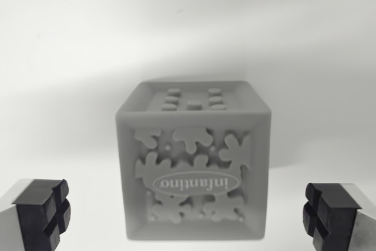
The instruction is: Destack cube
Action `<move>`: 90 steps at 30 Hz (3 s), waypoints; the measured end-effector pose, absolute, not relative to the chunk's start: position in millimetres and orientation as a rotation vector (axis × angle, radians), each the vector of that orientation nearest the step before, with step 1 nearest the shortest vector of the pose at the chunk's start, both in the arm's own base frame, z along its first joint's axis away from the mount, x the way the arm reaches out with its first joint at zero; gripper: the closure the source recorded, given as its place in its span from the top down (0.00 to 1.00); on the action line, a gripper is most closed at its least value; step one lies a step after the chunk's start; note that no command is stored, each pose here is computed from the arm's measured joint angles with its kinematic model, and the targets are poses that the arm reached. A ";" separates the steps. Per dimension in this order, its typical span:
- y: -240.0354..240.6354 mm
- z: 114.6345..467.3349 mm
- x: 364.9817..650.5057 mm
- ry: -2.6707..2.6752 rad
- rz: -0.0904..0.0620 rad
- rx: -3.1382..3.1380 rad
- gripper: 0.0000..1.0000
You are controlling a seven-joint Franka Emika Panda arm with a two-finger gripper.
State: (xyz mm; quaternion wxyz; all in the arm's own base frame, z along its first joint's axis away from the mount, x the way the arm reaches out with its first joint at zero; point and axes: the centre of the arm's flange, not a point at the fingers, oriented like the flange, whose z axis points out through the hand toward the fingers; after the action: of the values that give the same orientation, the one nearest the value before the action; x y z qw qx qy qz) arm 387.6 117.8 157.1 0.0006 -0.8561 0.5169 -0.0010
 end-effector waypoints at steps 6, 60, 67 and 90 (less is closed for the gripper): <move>117.8 176.9 387.6 1.623 -0.003 -2.688 1.00; 117.6 382.1 387.3 1.624 -0.011 -2.691 1.00; 117.8 398.9 387.2 1.624 -0.012 -2.692 1.00; 117.8 413.0 387.5 1.625 -0.009 -2.693 1.00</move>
State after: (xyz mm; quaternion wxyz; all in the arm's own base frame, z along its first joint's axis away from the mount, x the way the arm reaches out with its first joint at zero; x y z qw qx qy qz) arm 387.5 117.8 413.0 -0.0016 -0.8562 0.5166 -0.0029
